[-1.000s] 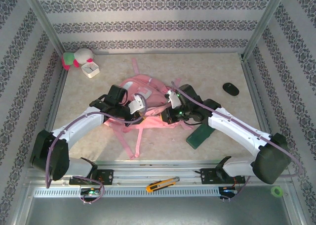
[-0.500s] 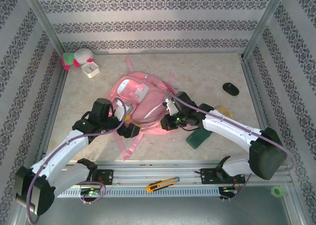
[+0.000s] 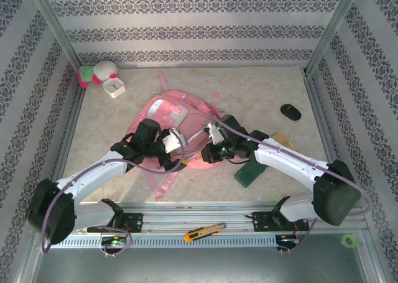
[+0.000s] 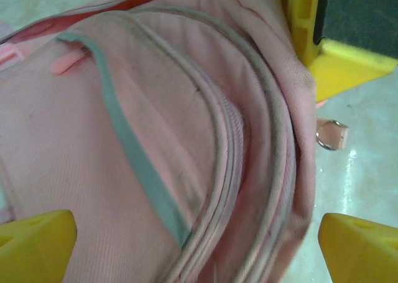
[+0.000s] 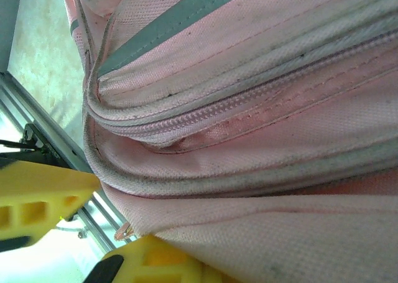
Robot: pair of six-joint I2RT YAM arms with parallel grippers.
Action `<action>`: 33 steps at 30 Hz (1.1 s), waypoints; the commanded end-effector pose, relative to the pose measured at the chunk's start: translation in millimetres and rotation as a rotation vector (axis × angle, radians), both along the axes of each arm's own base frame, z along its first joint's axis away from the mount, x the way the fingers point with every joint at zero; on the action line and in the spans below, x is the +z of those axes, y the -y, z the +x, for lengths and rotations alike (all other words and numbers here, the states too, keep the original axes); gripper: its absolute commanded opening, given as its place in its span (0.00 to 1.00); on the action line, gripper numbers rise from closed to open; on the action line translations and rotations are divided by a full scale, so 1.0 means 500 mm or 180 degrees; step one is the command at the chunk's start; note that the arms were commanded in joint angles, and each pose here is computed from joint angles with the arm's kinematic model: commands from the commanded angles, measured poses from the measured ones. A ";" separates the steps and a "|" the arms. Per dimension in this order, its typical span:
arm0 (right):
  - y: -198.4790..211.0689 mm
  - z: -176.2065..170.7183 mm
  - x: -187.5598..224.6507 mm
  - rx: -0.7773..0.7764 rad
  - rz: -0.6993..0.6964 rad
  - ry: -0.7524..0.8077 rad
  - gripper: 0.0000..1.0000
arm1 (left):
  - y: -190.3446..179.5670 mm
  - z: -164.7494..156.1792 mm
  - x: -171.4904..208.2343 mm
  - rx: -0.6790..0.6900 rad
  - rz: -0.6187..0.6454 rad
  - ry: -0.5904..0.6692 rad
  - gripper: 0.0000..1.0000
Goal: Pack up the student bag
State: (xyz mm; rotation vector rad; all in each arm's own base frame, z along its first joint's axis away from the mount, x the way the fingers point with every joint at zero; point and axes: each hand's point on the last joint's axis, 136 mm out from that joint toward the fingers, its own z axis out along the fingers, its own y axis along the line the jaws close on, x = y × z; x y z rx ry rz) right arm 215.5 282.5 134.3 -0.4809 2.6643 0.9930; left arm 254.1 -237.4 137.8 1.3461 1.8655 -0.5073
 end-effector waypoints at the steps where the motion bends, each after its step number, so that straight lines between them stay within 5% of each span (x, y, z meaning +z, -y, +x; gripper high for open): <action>1: -0.019 0.013 0.008 -0.0006 0.0122 0.0105 0.00 | 0.043 0.037 0.022 -0.0133 -0.0012 0.0444 0.99; 8: -0.020 0.019 0.014 -0.0035 0.0188 0.0104 0.00 | 0.076 0.079 -0.012 0.0127 -0.0140 0.0462 0.95; 13: -0.010 0.029 0.017 -0.0102 0.0231 0.0123 0.00 | 0.091 0.060 -0.019 0.0104 -0.0421 0.0266 0.50; 19: -0.001 0.039 0.015 -0.0181 0.0258 0.0146 0.00 | 0.110 0.020 0.008 -0.0017 -0.0831 -0.0202 0.15; 25: -0.004 0.042 0.012 -0.0213 0.0285 0.0147 0.00 | 0.138 -0.006 0.041 -0.0166 -0.1213 -0.0604 0.05; 33: 0.004 0.047 0.000 -0.0283 0.0227 0.0169 0.15 | 0.145 0.002 0.079 -0.0179 -0.1421 -0.0645 0.04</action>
